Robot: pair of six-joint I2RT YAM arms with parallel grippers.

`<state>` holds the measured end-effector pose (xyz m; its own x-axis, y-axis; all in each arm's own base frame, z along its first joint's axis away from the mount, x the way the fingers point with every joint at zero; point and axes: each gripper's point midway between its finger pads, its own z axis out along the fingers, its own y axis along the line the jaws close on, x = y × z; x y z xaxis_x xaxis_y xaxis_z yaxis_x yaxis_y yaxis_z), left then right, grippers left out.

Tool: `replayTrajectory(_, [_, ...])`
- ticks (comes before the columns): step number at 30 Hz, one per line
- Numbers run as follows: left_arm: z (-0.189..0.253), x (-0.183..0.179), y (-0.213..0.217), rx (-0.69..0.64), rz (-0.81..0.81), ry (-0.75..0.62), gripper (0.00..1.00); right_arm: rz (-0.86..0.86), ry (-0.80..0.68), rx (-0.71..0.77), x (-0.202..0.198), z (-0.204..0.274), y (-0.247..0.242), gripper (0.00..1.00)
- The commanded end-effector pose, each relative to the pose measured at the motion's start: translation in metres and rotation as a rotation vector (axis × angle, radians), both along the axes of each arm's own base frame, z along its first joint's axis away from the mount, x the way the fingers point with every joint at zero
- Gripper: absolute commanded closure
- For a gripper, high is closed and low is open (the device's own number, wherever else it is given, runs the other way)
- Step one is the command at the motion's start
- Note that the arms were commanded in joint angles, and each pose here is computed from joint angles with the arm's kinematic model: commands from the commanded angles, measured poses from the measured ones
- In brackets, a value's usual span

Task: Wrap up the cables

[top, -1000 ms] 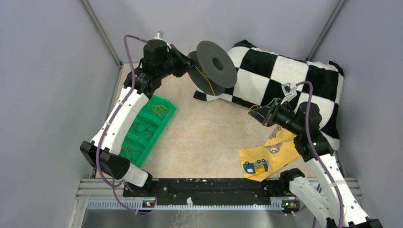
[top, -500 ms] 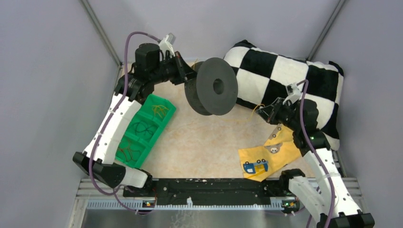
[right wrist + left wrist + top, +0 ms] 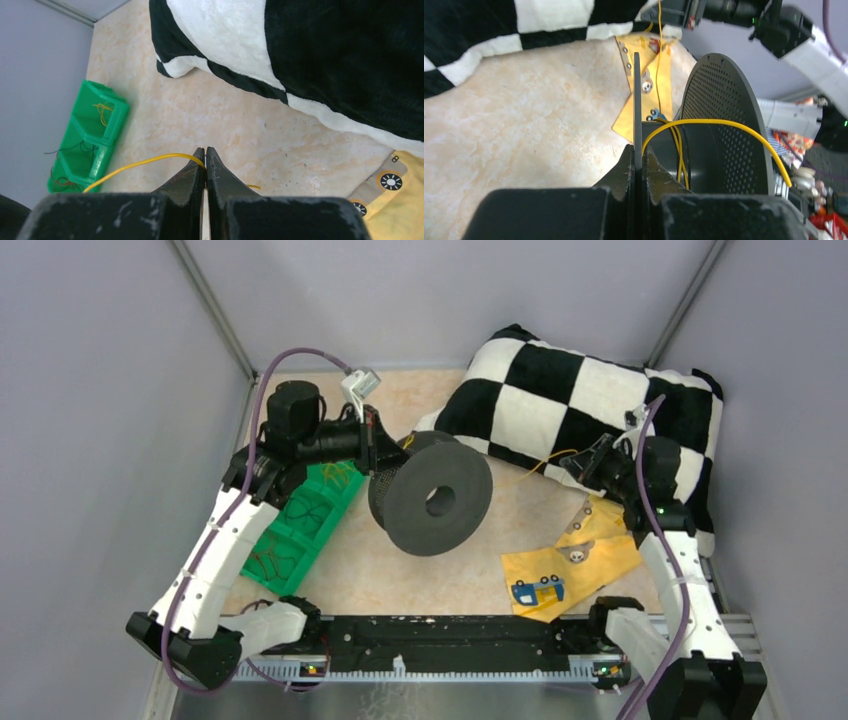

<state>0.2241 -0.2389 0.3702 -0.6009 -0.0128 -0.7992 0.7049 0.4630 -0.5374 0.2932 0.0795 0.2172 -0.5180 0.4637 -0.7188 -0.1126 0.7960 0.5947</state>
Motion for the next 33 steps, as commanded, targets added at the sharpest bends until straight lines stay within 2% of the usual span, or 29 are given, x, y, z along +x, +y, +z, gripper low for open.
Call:
replayTrajectory(1, [0.008,-0.032,-0.001,-0.029,-0.196,-0.218,1.0,0.013,-0.112,-0.001,0.014,0.04,0.001,1.0])
replayTrajectory(8, [-0.042,-0.057,0.008,0.063,-0.304,-0.215,1.0,-0.015,-0.156,-0.025,0.019,0.064,-0.005,1.0])
replayTrajectory(12, [-0.063,-0.054,0.006,0.12,-0.286,-0.195,1.0,-0.014,-0.198,-0.012,0.02,0.089,-0.004,1.0])
replayTrajectory(16, [-0.091,-0.058,-0.013,0.192,-0.333,-0.145,1.0,0.031,-0.275,0.059,0.017,0.124,0.009,1.0])
replayTrajectory(19, [-0.116,-0.059,-0.033,0.296,-0.352,-0.134,1.0,0.029,-0.28,0.052,0.022,0.134,0.01,1.0])
replayTrajectory(23, [-0.141,-0.054,-0.048,0.363,-0.367,-0.082,1.0,0.049,-0.271,0.03,0.028,0.142,0.023,1.0])
replayTrajectory(27, [-0.157,-0.032,-0.054,0.422,-0.28,-0.066,1.0,0.139,-0.278,0.026,0.023,0.148,0.053,1.0])
replayTrajectory(33, [-0.158,-0.004,-0.078,0.406,-0.158,-0.02,1.0,0.259,-0.293,0.034,0.002,0.154,0.098,1.0])
